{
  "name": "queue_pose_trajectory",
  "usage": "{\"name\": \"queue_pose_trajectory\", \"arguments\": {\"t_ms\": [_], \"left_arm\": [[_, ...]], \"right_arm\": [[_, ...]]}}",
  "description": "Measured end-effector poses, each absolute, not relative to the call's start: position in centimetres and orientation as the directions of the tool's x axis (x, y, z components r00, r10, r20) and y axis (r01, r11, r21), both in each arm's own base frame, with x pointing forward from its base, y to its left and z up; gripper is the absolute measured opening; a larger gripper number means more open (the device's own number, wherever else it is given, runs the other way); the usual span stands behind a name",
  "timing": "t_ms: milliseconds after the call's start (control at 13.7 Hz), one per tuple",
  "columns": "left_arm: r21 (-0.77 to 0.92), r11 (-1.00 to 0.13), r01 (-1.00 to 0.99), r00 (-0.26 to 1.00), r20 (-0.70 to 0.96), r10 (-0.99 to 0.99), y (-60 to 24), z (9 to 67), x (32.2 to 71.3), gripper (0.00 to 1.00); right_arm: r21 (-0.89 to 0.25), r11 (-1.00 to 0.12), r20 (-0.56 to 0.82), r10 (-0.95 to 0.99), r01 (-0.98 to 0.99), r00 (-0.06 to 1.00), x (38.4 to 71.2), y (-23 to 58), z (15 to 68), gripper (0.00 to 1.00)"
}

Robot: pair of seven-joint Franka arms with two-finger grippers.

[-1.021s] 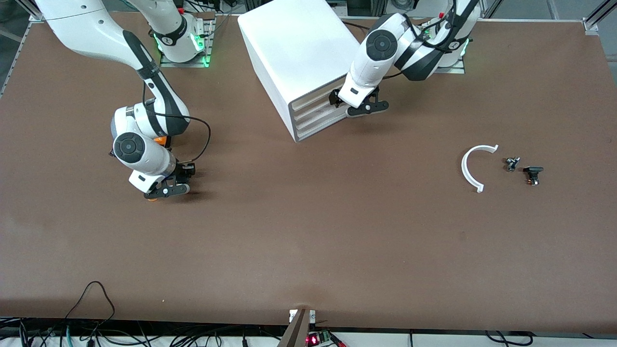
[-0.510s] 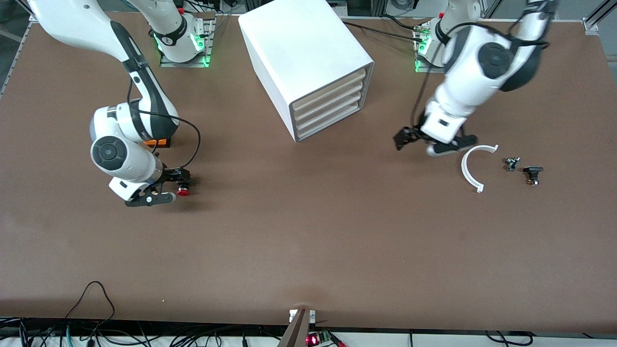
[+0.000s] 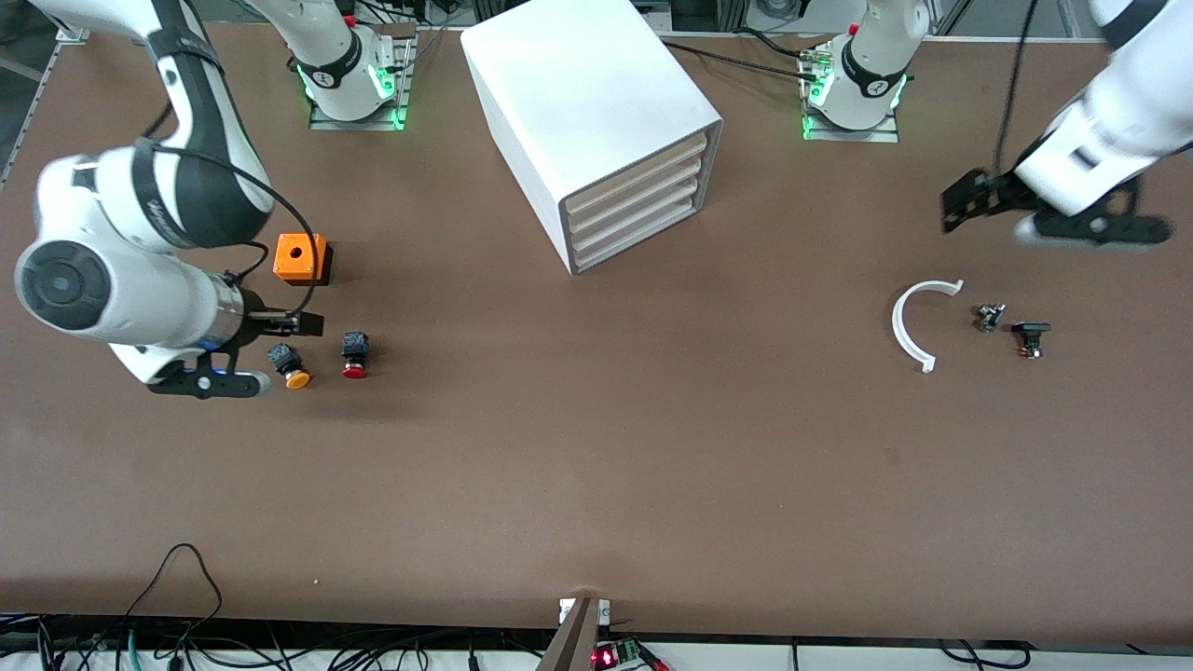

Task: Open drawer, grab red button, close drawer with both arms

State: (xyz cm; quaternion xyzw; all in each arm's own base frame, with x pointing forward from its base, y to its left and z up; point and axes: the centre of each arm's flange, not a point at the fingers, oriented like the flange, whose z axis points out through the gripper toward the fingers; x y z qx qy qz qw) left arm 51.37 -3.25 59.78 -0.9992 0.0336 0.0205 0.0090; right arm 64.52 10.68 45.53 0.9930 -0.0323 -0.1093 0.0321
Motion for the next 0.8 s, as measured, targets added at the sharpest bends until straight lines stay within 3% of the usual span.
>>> {"name": "queue_pose_trajectory", "arguments": {"t_ms": [146, 438, 802], "left_arm": [[-0.014, -0.997, -0.082, 0.995, -0.053, -0.081, -1.1, 62.5, 50.4, 1.0], [0.0, -0.995, -0.099, 0.993, -0.058, -0.099, -0.9, 62.1, 52.2, 1.0], [0.005, -0.994, -0.108, 0.992, -0.063, -0.108, -1.2, 61.8, 52.9, 1.0]], "right_arm": [[0.073, -0.995, -0.177, -0.086, -0.074, 0.98, 63.7, 10.3, 50.6, 1.0], [0.117, -0.985, -0.037, -0.135, -0.13, 0.99, 60.6, 7.0, 60.4, 1.0], [0.146, -0.963, -0.055, -0.236, -0.226, 0.97, 59.0, -1.2, 62.4, 1.0]]}}
